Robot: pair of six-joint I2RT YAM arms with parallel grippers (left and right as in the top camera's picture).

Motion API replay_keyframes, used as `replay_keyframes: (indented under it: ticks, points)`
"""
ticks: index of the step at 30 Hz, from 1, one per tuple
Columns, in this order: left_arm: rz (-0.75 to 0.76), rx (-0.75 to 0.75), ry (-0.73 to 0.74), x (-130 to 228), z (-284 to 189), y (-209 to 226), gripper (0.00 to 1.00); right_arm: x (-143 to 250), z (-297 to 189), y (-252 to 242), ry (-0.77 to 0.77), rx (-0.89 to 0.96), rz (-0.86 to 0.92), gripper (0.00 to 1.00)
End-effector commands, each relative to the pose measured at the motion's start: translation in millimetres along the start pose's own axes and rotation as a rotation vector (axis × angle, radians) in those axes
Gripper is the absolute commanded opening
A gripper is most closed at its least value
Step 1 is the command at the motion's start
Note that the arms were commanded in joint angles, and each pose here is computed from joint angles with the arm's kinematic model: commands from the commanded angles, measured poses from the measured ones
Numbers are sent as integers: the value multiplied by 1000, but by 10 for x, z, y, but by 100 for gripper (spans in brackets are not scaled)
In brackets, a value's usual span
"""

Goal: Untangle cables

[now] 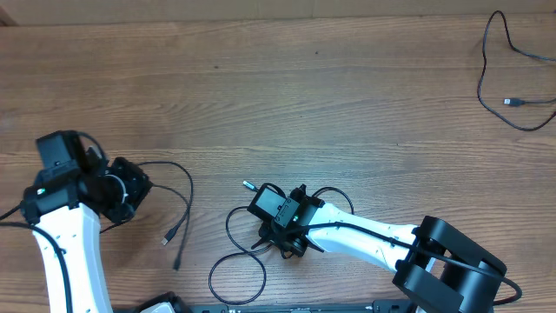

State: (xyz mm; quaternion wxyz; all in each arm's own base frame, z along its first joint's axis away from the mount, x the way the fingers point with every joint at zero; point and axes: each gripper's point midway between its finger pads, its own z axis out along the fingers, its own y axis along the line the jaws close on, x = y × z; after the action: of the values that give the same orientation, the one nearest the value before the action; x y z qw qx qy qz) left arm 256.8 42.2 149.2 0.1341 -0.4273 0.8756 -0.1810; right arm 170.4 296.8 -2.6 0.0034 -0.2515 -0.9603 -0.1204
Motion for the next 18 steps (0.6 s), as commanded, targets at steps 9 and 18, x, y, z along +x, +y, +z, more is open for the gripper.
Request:
replay_keyframes:
  ticks: [9,18]
  points:
    - [144,-38,31,229,105,-179,5,-137,59,-141,-78,53,-2,4]
    - [213,-80,38,329,137,-188,5,-144,59,-143,-82,54,-2,4]
